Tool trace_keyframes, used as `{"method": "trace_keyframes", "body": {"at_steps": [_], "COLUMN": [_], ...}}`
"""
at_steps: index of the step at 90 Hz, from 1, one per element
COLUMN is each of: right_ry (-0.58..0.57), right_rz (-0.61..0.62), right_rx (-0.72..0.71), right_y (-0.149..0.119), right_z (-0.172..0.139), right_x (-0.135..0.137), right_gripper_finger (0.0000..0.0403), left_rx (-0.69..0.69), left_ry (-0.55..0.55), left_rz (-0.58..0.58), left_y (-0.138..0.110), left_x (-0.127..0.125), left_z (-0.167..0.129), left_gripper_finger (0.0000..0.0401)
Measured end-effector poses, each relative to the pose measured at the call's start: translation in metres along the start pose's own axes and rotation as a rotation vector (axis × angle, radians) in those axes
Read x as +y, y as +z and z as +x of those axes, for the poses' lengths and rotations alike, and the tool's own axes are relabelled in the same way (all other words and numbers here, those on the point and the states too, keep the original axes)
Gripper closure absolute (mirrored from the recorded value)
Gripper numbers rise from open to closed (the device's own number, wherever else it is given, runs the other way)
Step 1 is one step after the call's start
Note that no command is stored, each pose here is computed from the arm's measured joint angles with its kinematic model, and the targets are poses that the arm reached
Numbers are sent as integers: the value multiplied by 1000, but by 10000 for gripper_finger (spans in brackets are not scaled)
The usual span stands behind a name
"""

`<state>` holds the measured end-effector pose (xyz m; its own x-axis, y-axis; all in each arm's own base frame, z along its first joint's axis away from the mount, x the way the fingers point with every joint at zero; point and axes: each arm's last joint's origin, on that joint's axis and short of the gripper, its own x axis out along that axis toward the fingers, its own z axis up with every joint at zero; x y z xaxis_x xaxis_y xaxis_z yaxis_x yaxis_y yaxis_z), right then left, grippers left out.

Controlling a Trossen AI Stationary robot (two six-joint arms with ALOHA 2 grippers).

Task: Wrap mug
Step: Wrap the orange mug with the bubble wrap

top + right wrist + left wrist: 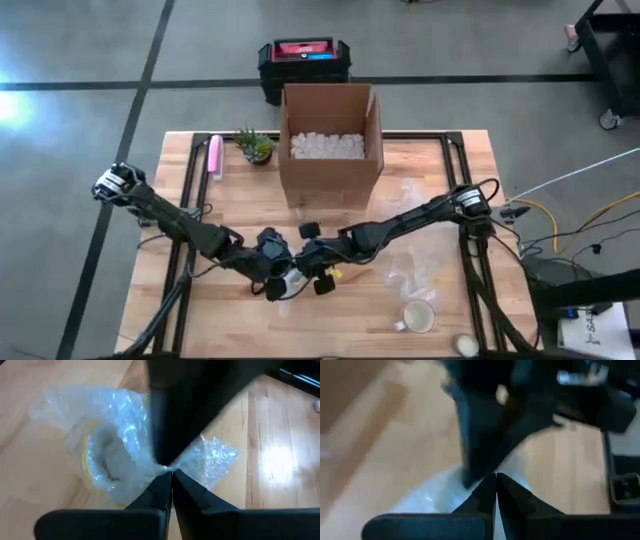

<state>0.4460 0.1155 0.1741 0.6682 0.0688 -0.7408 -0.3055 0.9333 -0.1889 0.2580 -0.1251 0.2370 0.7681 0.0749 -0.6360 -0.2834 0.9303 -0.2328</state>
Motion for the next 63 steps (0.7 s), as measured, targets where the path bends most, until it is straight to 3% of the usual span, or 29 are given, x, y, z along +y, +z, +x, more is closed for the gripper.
{"method": "trace_keyframes", "body": {"at_steps": [37,63], "right_ry": [8,27], "right_rz": [-3,-29], "right_rx": [2,-70], "right_y": [0,17], "right_z": [-1,-34], "right_x": [1,2], "right_gripper_finger": [401,401], "left_rx": [160,213], "left_ry": [50,44], "left_rz": [22,27], "left_y": [-25,-30], "left_x": [1,3], "left_z": [31,42], "left_gripper_finger": [401,401]}}
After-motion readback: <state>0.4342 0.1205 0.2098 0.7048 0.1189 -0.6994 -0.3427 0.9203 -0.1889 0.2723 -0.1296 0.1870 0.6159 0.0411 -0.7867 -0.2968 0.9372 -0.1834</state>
